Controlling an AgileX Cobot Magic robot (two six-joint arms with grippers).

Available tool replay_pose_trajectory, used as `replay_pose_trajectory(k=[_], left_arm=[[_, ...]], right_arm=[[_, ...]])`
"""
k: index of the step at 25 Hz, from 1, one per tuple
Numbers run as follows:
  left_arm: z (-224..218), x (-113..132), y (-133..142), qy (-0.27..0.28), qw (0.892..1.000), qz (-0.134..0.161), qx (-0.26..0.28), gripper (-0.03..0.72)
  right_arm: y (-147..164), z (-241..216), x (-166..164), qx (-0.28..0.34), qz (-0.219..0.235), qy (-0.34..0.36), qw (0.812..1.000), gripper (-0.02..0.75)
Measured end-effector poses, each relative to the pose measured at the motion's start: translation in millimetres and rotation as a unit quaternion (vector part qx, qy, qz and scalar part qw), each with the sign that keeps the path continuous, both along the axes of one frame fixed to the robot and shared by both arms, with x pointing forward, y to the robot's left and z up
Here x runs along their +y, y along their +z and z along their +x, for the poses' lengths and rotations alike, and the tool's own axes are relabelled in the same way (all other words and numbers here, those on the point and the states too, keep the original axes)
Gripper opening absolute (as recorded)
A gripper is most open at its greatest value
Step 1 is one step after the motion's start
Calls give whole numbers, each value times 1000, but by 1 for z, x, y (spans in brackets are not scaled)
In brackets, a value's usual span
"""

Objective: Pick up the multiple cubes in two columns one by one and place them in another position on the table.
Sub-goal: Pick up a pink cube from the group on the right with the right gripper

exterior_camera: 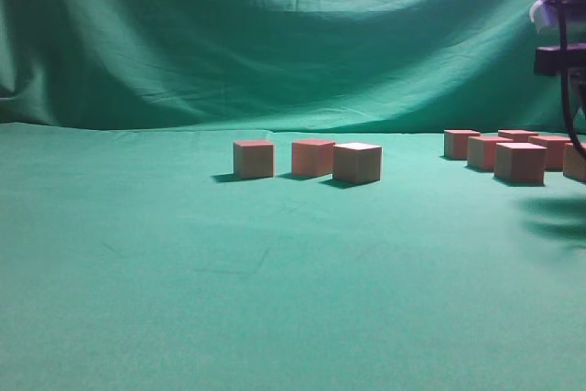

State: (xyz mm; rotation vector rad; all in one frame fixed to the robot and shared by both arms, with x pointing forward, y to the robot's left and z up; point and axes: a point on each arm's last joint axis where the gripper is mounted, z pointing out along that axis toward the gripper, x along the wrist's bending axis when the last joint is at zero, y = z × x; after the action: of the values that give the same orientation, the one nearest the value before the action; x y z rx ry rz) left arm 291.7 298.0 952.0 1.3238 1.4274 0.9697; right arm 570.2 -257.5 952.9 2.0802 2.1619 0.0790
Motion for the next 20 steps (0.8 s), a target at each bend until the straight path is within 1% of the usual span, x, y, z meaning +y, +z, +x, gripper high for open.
replay_pose_trajectory(k=[4, 10, 12, 15, 17, 20], left_arm=[[0, 0, 0, 0, 1000, 0, 0, 0], [0, 0, 0, 0, 1000, 0, 0, 0], [0, 0, 0, 0, 1000, 0, 0, 0], [0, 0, 0, 0, 1000, 0, 0, 0], [0, 0, 0, 0, 1000, 0, 0, 0], [0, 0, 0, 0, 1000, 0, 0, 0]], right_arm=[[-11, 4, 1, 5, 0, 1, 1000, 279], [-10, 5, 1, 5, 0, 1, 1000, 288], [-6, 5, 1, 15, 3, -4, 1000, 288], [14, 5, 12, 23, 17, 5, 1000, 288], [36, 3, 32, 11, 33, 31, 999, 288], [67, -3, 70, -12, 52, 82, 995, 288]])
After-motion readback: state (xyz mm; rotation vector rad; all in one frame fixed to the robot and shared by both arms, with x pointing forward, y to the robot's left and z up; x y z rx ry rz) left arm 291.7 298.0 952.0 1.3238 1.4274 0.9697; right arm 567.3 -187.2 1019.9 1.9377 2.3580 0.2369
